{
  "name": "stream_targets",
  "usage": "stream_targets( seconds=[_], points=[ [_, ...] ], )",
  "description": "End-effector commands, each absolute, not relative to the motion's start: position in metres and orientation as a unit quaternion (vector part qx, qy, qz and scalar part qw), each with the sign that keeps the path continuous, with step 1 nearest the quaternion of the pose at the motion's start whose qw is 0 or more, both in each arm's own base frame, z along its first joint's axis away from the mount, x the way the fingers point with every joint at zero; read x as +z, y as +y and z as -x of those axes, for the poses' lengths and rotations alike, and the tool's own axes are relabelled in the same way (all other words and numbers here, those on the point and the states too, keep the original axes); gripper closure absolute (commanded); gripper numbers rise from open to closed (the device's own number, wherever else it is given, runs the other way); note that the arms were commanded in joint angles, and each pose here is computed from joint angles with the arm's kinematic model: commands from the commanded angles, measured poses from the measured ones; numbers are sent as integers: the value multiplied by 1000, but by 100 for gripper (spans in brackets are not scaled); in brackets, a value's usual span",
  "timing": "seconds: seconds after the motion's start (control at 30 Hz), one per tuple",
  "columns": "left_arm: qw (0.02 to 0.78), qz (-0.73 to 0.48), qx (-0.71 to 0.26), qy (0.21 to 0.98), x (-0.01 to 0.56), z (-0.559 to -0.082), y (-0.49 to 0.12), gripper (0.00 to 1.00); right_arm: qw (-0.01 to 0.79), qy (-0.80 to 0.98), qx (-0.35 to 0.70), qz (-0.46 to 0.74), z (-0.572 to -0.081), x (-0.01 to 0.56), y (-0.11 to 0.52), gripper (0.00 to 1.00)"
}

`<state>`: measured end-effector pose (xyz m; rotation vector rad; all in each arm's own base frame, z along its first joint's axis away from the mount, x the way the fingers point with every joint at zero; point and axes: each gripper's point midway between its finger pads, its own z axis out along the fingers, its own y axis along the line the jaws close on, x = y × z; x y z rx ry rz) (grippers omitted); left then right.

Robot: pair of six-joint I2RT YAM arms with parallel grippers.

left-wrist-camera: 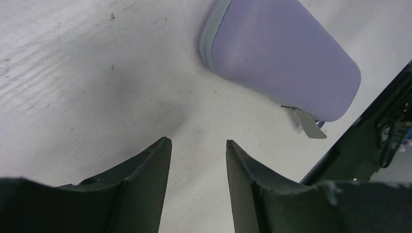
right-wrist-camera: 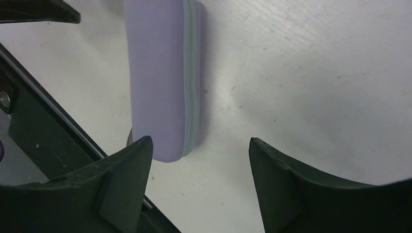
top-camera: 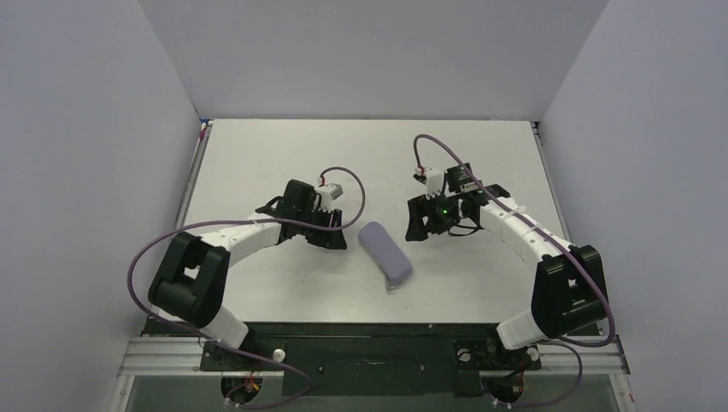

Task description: Open the umbrella

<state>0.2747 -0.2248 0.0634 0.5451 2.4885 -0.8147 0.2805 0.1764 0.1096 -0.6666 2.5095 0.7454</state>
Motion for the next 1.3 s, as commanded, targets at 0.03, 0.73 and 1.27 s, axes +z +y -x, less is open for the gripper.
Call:
stream_targets(
  seconds=[0.03, 0.73, 1.27],
  points=[
    [226, -149, -383, 883, 73, -297, -268, 59, 222, 884, 310, 271, -268, 102, 204, 34],
    [196, -173, -446, 856, 57, -359, -369, 64, 280, 853, 246, 365, -246, 117, 178, 32],
    [497, -144, -301, 801, 196, -414, -168, 3, 343, 695, 157, 612, -288, 147, 220, 11]
  ],
)
